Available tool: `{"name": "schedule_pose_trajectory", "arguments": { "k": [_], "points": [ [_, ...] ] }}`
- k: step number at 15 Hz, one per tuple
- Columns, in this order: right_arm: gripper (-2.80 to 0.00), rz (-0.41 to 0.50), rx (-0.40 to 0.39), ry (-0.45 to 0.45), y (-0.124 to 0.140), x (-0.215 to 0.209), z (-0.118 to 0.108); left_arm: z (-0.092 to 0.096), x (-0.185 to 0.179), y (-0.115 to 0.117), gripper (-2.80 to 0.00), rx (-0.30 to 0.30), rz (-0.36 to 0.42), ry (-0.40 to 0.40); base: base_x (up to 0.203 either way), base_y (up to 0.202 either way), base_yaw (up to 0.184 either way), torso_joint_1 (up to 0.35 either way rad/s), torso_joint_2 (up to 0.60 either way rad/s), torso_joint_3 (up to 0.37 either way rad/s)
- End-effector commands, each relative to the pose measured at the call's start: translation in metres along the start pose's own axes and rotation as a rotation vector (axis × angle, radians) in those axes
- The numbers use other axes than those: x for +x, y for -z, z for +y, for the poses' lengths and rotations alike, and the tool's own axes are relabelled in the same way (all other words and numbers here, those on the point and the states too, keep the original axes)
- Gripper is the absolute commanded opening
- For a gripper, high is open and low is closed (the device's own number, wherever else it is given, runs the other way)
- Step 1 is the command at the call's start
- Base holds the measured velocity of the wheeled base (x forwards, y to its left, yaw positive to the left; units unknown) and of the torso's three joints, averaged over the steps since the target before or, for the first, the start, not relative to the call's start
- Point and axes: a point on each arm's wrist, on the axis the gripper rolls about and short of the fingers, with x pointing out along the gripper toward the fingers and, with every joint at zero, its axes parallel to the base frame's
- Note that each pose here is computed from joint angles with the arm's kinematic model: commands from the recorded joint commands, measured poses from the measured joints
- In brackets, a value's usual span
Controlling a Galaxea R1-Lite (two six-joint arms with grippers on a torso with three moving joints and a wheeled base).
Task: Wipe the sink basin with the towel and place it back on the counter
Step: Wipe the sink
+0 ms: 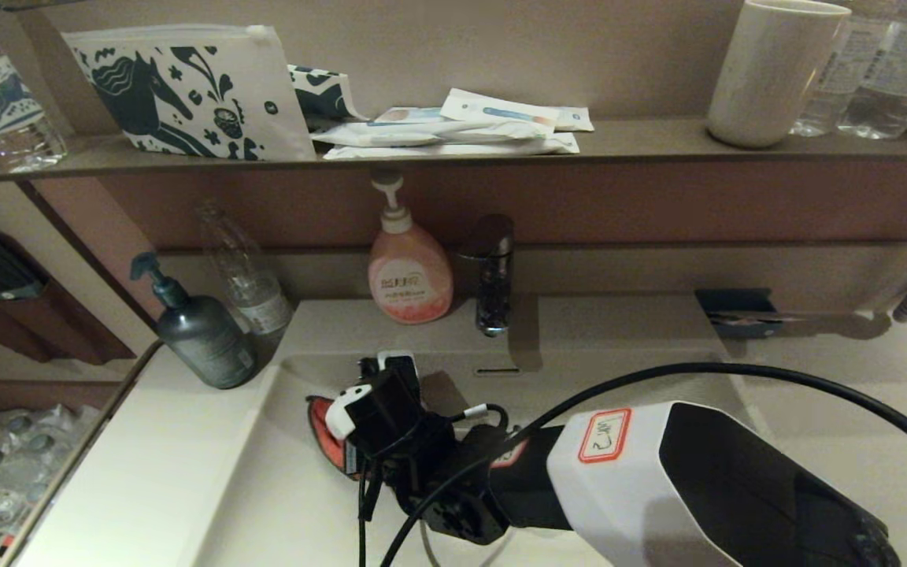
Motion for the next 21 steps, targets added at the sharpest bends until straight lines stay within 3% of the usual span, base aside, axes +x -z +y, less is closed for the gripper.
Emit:
{"name": "schedule_pose_trajectory", "arguments": {
  "k": [1,8,14,19,21],
  "points": [
    [-2.8,-0.014,0.009,0.002,-0.011,-0.012,-0.001,0.0,0.0,0.0,-2.8,0.0,0.0,0.001,0.0,0.0,0.0,0.0,0.0,0.0],
    [-2.8,-0.082,-0.003,0.078,-0.041,-0.06,-0.008,0.0,0.0,0.0,-2.8,0.0,0.0,0.001,0.0,0.0,0.0,0.0,0.0,0.0],
    [-2.8,-0.057,-0.071,0.164,-0.031,-0.061,-0.025,0.0,0.0,0.0,-2.8,0.0,0.0,0.001,0.0,0.0,0.0,0.0,0.0,0.0],
    [-2.8,-0.105,-0.084,0.158,-0.04,-0.05,-0.027,0.0,0.0,0.0,-2.8,0.0,0.0,0.001,0.0,0.0,0.0,0.0,0.0,0.0],
    [-2.8,-0.114,-0.138,0.124,-0.034,-0.047,-0.018,0.0,0.0,0.0,-2.8,0.0,0.0,0.001,0.0,0.0,0.0,0.0,0.0,0.0]
  ]
}}
